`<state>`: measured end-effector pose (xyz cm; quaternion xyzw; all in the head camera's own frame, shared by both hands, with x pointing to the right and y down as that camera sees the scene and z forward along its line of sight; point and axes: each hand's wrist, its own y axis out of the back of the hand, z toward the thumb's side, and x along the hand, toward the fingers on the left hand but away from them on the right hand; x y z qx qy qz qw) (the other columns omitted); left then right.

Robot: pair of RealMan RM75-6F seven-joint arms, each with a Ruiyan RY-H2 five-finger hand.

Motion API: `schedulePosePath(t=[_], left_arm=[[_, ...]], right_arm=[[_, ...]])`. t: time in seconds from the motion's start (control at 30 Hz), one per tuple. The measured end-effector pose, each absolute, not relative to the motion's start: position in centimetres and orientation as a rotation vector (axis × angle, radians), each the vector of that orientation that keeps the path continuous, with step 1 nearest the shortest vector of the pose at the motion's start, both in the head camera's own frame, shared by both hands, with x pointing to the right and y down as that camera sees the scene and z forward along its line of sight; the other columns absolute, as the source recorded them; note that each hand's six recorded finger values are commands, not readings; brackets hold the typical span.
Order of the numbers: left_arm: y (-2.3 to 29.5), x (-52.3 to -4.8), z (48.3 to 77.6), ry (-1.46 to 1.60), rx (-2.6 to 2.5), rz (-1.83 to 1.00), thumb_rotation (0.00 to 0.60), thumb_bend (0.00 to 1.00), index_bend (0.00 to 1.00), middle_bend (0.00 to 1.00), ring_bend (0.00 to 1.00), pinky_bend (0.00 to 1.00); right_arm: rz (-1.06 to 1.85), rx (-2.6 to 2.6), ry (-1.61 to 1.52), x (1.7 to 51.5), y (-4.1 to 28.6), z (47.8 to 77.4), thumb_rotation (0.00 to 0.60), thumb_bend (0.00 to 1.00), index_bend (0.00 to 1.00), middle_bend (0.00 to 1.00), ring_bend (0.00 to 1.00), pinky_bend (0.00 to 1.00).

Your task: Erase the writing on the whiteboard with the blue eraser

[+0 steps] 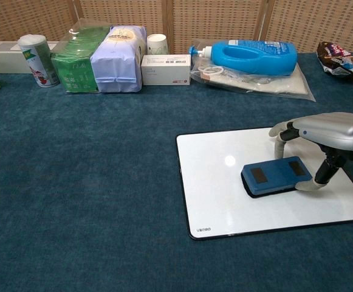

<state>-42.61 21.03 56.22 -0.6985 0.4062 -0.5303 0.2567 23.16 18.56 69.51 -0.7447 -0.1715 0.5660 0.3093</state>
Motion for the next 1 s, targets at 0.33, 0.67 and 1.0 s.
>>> schedulePosePath(t=[0.33,0.67,1.0], left_arm=[[21.1,-42.7,56.0,1.109,-1.888,-1.439,0.600,0.32,0.22,0.15,0.02,0.00],[21.1,-42.8,56.0,1.112,-1.889,-1.439,0.600,0.32,0.22,0.15,0.02,0.00],[20.9,-42.2,56.3,1.094,-1.910,-1.416,0.600,0.32,0.22,0.15,0.03,0.00]], right_arm=[[1.460,-1.977,-0.472,21.9,16.7,69.9,0.600,0.24,0.61,0.12,0.00,0.00],[1.473,-1.979,-0.465,22.0,16.3,70.2,0.600,0.24,0.62,0.12,0.00,0.00],[1.507,-1.975,-0.441,23.3,18.9,68.9,0.600,0.24,0.61,0.12,0.00,0.00]])
